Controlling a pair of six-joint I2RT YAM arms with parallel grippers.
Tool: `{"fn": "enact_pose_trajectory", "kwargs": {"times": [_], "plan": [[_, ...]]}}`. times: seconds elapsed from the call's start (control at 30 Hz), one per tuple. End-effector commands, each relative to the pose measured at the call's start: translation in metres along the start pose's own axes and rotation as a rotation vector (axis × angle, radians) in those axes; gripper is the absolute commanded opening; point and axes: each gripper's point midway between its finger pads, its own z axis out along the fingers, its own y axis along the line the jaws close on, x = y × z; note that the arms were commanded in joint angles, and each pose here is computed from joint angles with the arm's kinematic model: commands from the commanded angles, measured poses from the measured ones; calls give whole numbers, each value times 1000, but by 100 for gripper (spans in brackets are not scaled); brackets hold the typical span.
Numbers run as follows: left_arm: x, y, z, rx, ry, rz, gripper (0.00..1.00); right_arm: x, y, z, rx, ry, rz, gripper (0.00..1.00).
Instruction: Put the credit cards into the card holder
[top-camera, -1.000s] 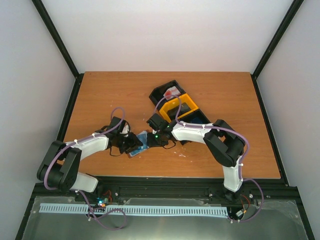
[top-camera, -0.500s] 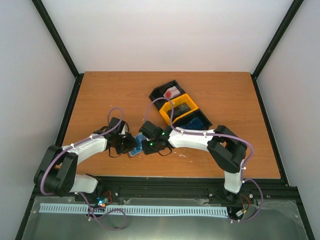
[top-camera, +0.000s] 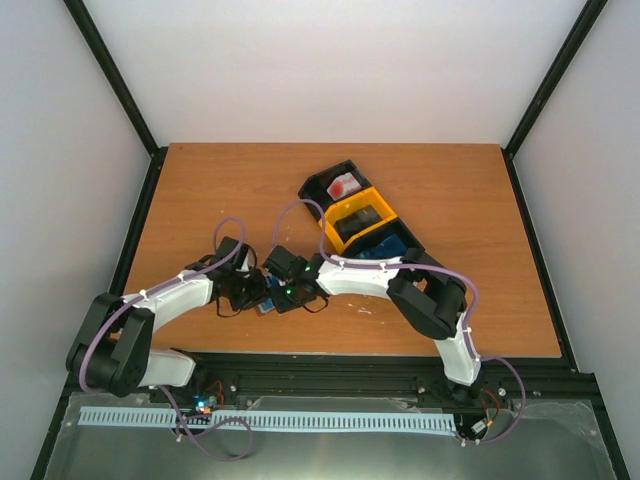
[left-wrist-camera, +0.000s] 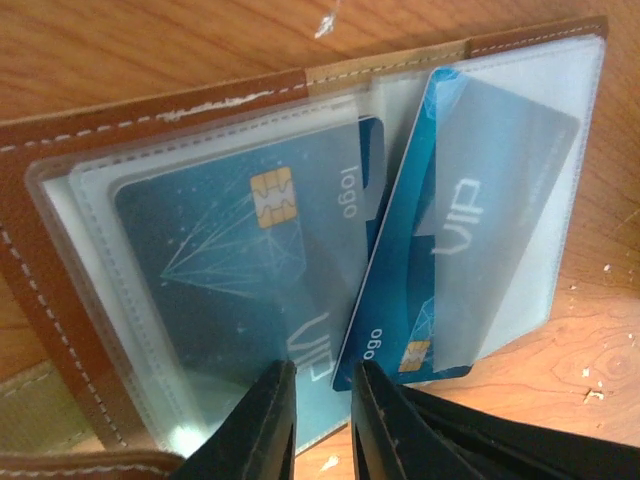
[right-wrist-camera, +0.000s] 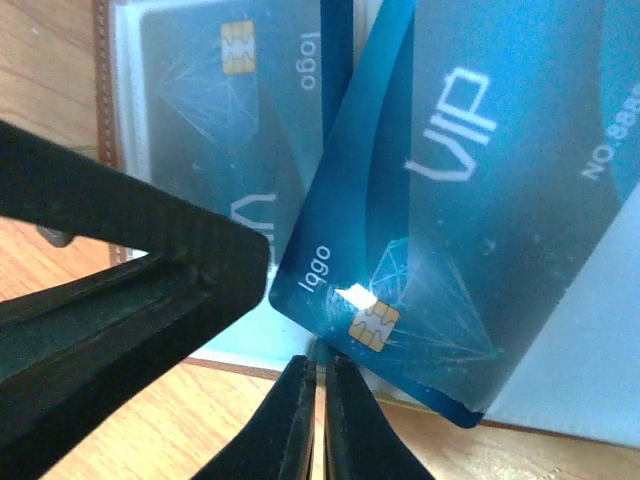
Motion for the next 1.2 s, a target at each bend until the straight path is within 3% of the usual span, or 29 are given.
{"fn": "enact_pose_trajectory", "kwargs": {"times": [0.0, 0.43, 0.73, 0.87, 1.0, 1.17], "plan": [[4, 10, -2, -16, 7, -20, 17, -3, -1, 5, 23, -1, -29, 5], [13, 18, 3, -3, 36, -47, 14, -34, -26, 0, 151, -143, 13, 5], [15, 21, 6, -2, 40, -45, 14, -63, -24, -17, -24, -242, 108, 8], [12, 16, 2, 19, 22, -38, 16, -69, -37, -29, -21, -251, 123, 19], [7, 7, 0, 48, 9, -43, 26, -68, -65, -30, 64, -231, 124, 32], [3, 3, 2, 64, -2, -102, 27, -61, -85, -19, 118, -156, 96, 34]]}}
